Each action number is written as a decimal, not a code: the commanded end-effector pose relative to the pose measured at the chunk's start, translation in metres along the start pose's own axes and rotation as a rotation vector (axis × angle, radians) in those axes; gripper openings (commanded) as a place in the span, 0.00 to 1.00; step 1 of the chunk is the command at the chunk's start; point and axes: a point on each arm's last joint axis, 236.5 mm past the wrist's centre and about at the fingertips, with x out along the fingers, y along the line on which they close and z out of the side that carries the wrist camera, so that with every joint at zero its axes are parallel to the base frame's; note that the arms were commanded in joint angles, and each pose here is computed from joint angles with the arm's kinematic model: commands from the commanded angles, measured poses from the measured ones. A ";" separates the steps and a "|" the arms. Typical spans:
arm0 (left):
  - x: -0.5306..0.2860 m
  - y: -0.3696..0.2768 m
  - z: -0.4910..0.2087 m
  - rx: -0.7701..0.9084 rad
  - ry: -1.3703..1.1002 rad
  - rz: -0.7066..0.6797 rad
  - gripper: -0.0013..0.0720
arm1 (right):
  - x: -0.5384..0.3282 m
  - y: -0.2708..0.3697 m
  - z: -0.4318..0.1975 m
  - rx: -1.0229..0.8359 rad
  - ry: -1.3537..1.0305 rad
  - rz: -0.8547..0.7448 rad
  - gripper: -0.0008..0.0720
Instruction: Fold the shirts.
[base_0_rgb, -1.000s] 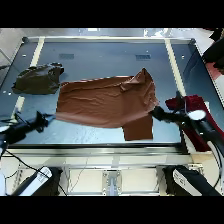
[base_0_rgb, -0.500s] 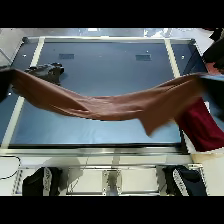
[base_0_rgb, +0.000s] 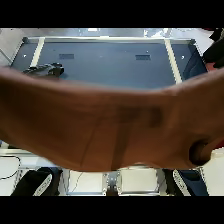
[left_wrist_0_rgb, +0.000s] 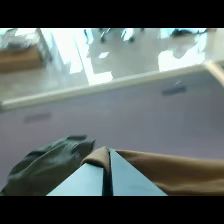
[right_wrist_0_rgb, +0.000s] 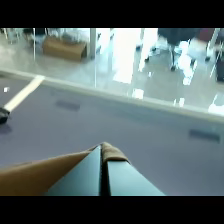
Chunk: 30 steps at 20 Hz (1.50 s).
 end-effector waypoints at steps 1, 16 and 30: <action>0.074 0.020 -0.036 0.097 0.234 0.145 0.03 | 0.080 -0.025 -0.048 0.085 0.235 0.043 0.02; 0.413 -0.014 -0.348 0.185 0.775 0.072 0.03 | 0.410 -0.111 -0.360 0.513 0.676 0.101 0.02; 0.365 -0.031 -0.435 0.066 1.034 0.069 0.03 | 0.326 -0.063 -0.486 0.341 1.170 0.167 0.02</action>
